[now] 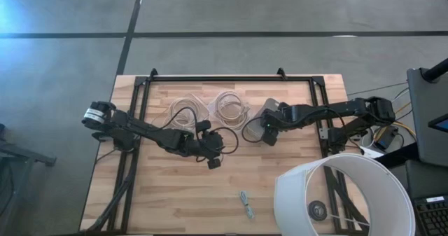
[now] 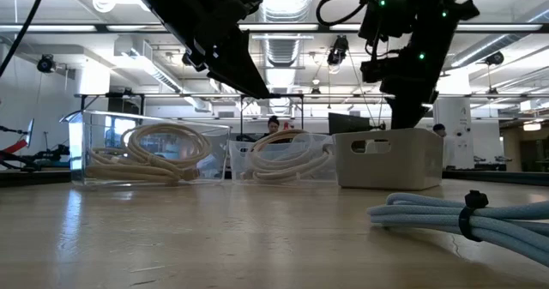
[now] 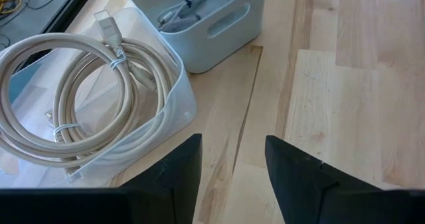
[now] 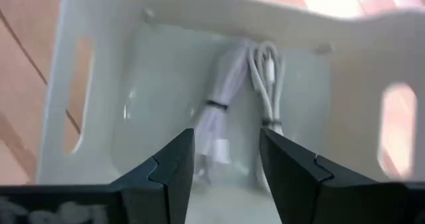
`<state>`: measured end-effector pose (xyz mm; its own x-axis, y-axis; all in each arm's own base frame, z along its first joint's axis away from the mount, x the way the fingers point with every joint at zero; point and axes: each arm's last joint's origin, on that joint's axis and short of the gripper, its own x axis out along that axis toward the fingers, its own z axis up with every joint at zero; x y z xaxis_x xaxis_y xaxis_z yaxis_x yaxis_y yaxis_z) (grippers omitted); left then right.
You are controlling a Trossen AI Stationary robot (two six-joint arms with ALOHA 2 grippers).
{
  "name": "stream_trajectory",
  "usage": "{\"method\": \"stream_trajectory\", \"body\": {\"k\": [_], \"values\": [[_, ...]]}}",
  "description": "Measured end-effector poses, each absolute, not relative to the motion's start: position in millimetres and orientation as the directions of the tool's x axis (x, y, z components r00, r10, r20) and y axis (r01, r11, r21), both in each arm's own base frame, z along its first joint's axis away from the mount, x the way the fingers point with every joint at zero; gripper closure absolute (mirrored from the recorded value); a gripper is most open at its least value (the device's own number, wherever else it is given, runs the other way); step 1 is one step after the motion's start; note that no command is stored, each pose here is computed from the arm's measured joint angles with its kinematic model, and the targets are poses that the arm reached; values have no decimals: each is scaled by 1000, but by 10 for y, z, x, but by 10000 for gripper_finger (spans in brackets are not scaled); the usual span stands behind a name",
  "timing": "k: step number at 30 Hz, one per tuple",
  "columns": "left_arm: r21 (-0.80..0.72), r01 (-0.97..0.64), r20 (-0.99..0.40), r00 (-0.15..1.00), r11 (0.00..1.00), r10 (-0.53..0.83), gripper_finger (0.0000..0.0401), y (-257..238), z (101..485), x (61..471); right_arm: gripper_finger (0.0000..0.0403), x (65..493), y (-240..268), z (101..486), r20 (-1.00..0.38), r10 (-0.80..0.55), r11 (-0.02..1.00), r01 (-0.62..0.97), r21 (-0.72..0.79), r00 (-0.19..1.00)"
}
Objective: Pick & Place USB Port
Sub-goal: Put the purple charger cable into the white bin, then put the blue charger cable into the white bin
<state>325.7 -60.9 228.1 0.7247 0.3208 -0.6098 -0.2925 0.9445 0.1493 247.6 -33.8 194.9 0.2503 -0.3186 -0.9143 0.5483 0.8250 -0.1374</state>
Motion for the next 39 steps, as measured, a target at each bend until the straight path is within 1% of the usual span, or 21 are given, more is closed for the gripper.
{"method": "stream_trajectory", "body": {"k": [2, 5, 11, 17, 24, 28, 32, 35, 39], "values": [[149, -293, -610, 725, 945, 321, 231, -609, 2282, 3257, 241, 2472, -340, 2020, -922, -318, 800, 585, -136, 221], [149, -292, -609, 725, 945, 321, 231, -610, 2282, 3257, 239, 2490, -329, 2088, -916, -337, 782, 606, -143, 218], [150, -293, -610, 725, 944, 321, 231, -609, 2282, 3257, 232, 2543, -170, 2155, -913, -312, 819, 561, -119, 263], [149, -293, -610, 725, 945, 321, 231, -610, 2281, 3256, 232, 2615, 111, 2278, -909, -241, 882, 466, -61, 339], [149, -292, -610, 725, 945, 321, 231, -609, 2282, 3257, 234, 2709, 351, 2467, -867, -216, 917, 398, -22, 449], [149, -292, -610, 725, 945, 321, 231, -610, 2282, 3257, 234, 2749, 443, 2485, -839, -191, 930, 368, 12, 509], [147, -294, -610, 725, 944, 321, 231, -609, 2282, 3257, 234, 2749, 499, 2454, -832, -174, 936, 351, 27, 527], [144, -297, -609, 725, 944, 321, 231, -610, 2282, 3257, 234, 2752, 528, 2437, -828, -154, 921, 381, 77, 539], [141, -298, -606, 729, 944, 320, 231, -610, 2286, 3261, 234, 2735, 540, 2389, -841, -119, 865, 472, 173, 527]]}}
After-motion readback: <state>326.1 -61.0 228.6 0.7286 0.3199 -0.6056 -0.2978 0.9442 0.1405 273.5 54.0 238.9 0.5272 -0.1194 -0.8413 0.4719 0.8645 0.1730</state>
